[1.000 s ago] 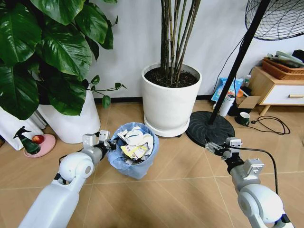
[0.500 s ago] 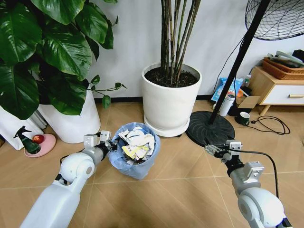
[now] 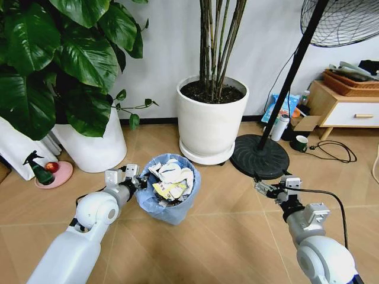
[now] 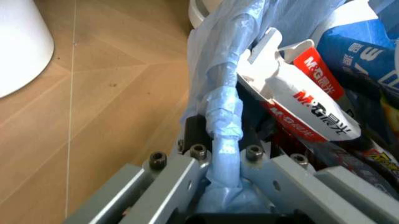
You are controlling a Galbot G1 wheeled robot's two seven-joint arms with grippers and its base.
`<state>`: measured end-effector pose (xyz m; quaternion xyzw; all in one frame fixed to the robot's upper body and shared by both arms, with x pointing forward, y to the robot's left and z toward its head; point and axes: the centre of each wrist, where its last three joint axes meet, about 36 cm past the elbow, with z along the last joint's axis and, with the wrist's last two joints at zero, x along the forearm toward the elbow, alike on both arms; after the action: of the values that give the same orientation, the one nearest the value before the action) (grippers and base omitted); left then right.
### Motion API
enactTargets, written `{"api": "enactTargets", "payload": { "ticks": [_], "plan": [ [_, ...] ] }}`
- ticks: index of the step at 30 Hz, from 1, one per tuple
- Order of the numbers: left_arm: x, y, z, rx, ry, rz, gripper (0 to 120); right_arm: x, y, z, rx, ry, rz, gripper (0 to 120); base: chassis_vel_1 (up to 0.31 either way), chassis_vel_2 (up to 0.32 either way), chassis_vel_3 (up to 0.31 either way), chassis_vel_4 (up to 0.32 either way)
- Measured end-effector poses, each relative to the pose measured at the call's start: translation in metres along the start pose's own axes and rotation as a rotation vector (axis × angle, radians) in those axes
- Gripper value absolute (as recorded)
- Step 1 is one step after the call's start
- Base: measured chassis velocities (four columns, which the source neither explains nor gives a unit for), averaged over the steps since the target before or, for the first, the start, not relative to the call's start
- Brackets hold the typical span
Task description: Pick up the trash bin and place the garbage on the floor into it.
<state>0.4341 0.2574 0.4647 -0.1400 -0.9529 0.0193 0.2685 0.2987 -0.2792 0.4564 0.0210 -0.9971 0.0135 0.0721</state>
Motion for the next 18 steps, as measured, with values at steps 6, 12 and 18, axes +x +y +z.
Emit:
{"api": "enactTargets", "payload": {
  "ticks": [6, 12, 18],
  "plan": [
    [0.002, -0.001, 0.001, 0.005, -0.004, 0.000, 0, 0.004, 0.003, 0.000, 0.003, 0.005, -0.008, 100, 0.103, -0.116, -0.108, 0.101],
    [0.007, 0.004, -0.004, 0.002, -0.016, -0.009, 0, 0.005, 0.008, 0.000, 0.006, 0.003, -0.012, 100, 0.107, -0.110, -0.110, 0.122],
    [0.011, 0.006, -0.008, 0.000, -0.025, -0.007, 0, 0.006, 0.008, 0.000, 0.010, -0.002, -0.002, 100, 0.116, -0.118, -0.134, 0.121]
  ]
}}
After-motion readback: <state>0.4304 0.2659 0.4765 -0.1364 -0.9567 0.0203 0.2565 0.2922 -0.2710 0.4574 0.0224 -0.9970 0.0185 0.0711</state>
